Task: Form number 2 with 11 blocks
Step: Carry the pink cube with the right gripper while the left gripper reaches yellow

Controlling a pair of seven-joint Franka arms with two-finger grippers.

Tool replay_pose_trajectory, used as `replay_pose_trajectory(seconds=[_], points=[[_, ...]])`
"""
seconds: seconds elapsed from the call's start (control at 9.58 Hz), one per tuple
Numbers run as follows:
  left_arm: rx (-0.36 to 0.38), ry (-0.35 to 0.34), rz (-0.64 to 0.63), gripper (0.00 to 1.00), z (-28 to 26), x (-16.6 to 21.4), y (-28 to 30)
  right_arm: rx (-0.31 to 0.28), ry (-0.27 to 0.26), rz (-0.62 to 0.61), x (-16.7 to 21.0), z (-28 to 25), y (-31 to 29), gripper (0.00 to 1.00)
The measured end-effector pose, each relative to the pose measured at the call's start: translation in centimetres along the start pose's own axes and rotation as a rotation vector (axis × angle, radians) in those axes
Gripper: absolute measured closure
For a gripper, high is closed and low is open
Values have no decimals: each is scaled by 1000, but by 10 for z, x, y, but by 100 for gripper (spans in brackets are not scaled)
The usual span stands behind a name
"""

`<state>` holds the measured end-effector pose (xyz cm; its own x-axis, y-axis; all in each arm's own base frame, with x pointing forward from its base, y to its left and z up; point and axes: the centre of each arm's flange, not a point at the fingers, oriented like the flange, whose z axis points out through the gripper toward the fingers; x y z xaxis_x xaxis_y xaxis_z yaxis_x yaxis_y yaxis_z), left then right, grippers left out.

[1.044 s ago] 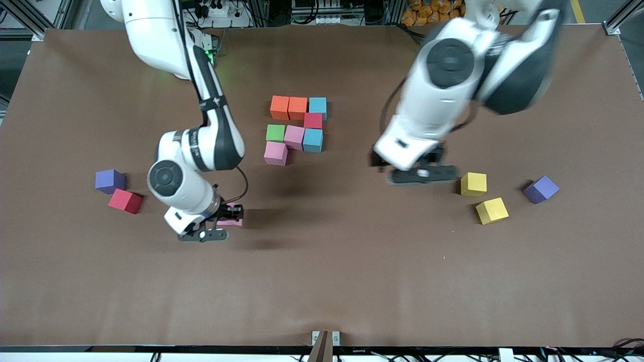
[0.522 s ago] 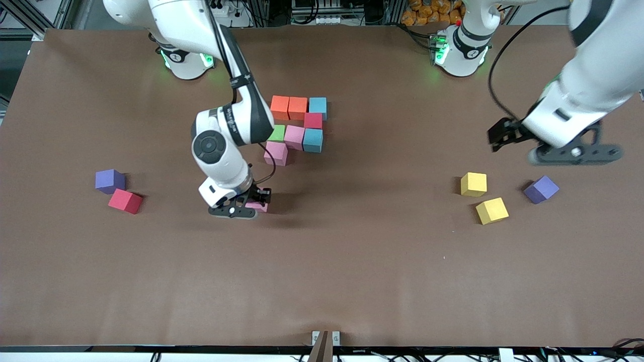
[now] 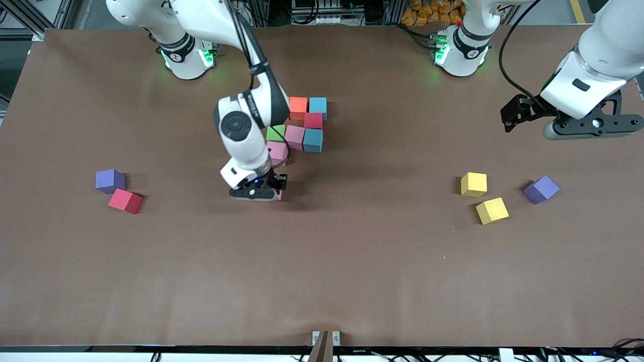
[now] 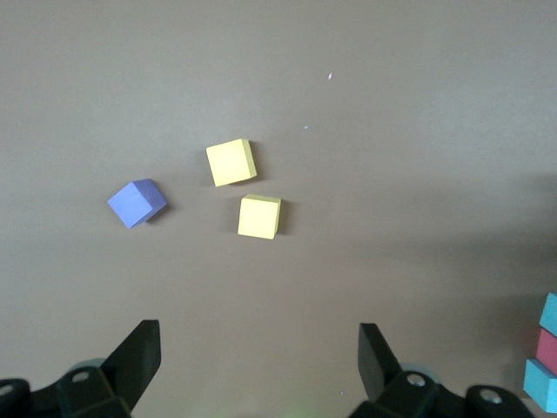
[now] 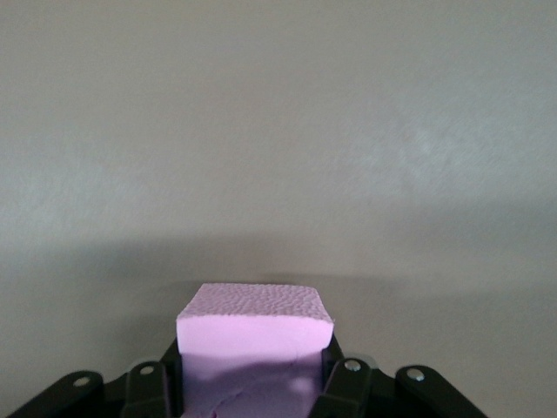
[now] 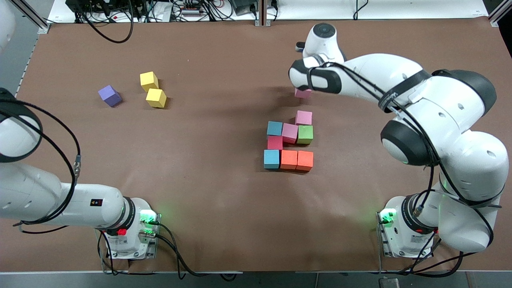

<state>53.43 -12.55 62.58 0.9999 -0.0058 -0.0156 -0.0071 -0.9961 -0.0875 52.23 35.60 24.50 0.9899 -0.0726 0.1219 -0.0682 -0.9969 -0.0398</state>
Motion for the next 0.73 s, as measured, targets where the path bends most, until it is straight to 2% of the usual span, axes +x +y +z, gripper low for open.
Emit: replay_pose_trajectory(seconds=[0.21, 0.73], points=[[7, 13, 6, 0, 4, -12, 3, -15, 18, -15, -18, 11, 2, 44], [-24, 31, -29, 0, 0, -26, -10, -42, -7, -20, -30, 25, 15, 44]])
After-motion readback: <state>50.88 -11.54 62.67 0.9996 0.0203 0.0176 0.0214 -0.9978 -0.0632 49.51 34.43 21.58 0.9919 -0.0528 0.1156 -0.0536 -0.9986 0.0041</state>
